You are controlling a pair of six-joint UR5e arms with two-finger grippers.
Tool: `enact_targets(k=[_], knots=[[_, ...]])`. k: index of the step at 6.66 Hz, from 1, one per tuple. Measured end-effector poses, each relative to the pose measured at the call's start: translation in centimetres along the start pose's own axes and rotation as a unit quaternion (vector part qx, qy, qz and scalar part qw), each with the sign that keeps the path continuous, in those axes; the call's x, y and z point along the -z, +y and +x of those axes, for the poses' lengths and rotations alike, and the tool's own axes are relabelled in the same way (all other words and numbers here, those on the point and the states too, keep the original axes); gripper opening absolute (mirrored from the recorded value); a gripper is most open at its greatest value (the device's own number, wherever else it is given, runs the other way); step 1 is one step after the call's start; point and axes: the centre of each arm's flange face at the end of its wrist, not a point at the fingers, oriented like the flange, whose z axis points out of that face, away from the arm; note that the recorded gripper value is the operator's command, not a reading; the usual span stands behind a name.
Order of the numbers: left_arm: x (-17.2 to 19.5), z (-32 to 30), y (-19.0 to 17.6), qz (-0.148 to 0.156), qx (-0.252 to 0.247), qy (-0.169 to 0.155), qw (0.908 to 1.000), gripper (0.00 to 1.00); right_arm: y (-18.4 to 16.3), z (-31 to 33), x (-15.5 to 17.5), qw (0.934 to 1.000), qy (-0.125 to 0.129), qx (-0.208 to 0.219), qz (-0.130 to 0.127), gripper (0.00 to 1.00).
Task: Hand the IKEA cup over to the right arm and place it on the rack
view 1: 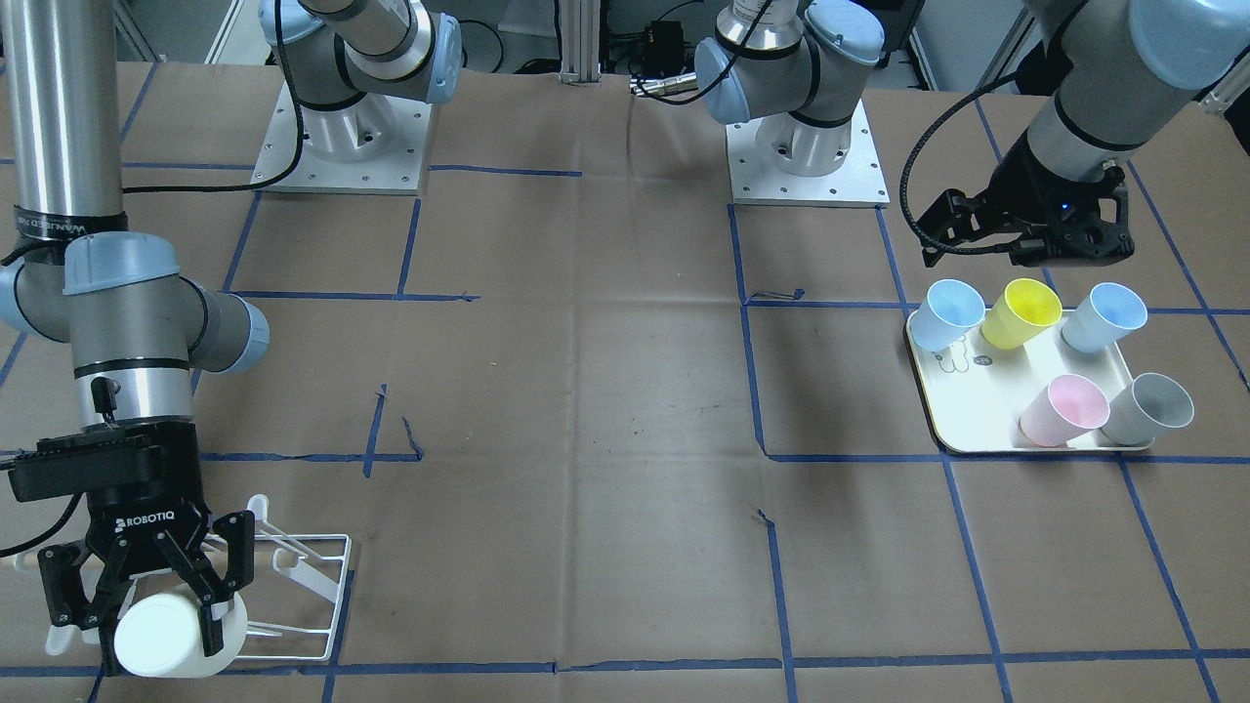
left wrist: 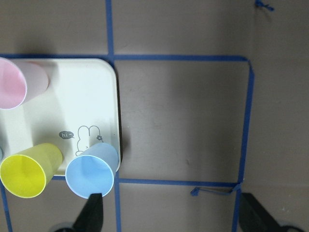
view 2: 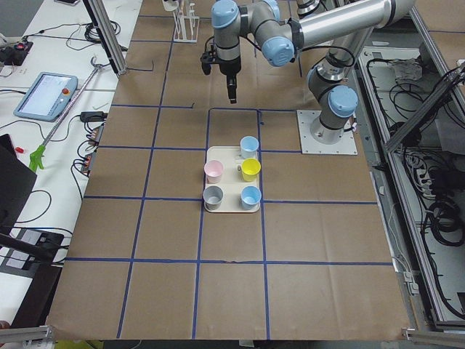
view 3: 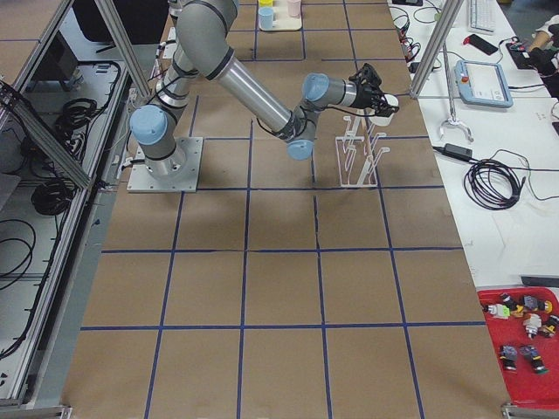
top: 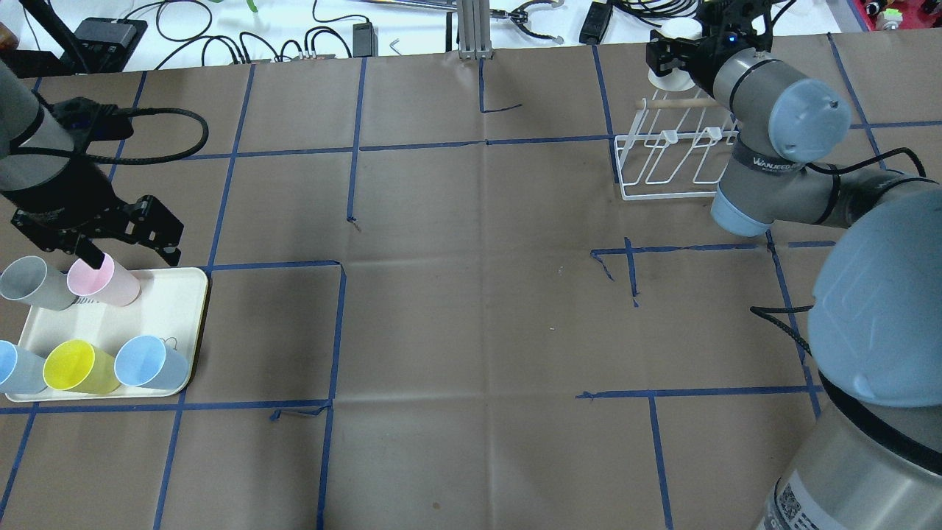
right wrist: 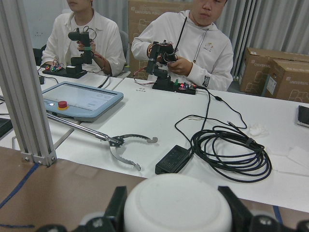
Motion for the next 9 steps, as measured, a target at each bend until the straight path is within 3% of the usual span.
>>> enact_targets(k=[1,2,3,7,9], knots=[[-1.2,-2.7,1.4,0.001,0.002,0.005,1.0,0.96,0.4,-0.3,-0.3,1.0,-0.002,0.0,-0.001,0.13],[-2.4,-4.6,2.4,0.0,0.003,0.01,0.9999,0.95,0.8,-0.6,-0.6,1.0,-0.005,0.0,-0.002,0.73],[-3.8,-5.4,2.8,-0.005,0.005,0.016,0.9998,0.95,1.1,-0.8,-0.8,1.0,-0.006,0.0,-0.004,0.99],[-13.8,-4.1,3.6,0.007,-0.001,0.029,0.9995,0.98,1.2,-0.9,-0.9,0.9999,-0.008,-0.007,-0.007,1.0],[-16.4,-4.2,3.3,0.014,-0.008,0.023,0.9996,0.98,-0.3,-0.7,-0.5,1.0,-0.006,-0.006,0.005,1.0]])
